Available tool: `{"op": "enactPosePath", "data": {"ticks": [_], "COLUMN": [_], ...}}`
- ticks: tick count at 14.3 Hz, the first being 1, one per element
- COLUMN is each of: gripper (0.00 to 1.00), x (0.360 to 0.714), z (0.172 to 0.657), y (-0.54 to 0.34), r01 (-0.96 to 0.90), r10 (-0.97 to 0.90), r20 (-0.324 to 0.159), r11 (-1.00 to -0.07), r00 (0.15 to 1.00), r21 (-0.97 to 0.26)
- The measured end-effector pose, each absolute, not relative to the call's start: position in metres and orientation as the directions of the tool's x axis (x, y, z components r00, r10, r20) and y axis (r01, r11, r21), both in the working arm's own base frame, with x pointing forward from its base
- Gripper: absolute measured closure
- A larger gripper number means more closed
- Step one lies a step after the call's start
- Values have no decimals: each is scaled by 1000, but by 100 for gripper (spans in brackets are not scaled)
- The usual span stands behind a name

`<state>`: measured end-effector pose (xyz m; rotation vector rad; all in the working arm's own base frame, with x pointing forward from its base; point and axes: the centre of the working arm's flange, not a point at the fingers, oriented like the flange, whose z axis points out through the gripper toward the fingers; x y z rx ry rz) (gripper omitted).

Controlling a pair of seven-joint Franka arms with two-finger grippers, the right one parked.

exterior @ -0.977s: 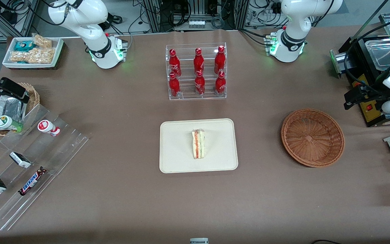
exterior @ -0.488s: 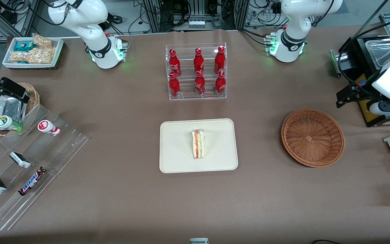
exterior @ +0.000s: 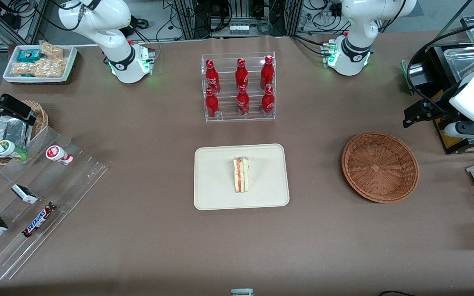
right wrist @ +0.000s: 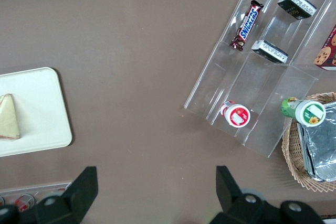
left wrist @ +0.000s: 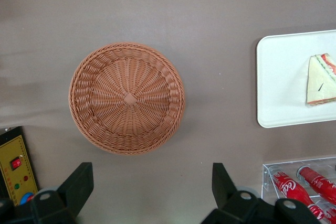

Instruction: Place sandwich from basket to tray

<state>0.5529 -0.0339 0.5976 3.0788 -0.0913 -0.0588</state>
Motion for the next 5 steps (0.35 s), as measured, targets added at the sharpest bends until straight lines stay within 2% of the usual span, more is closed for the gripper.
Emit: {"op": "enactPosePath", "data": {"ticks": [5], "gripper": [0], "x": [553], "z": [597], "y": [-36], "r01": [-61], "r10": [-63], "r20": [-39], "r11": [-996], "r00": [997], "r21": [62]}}
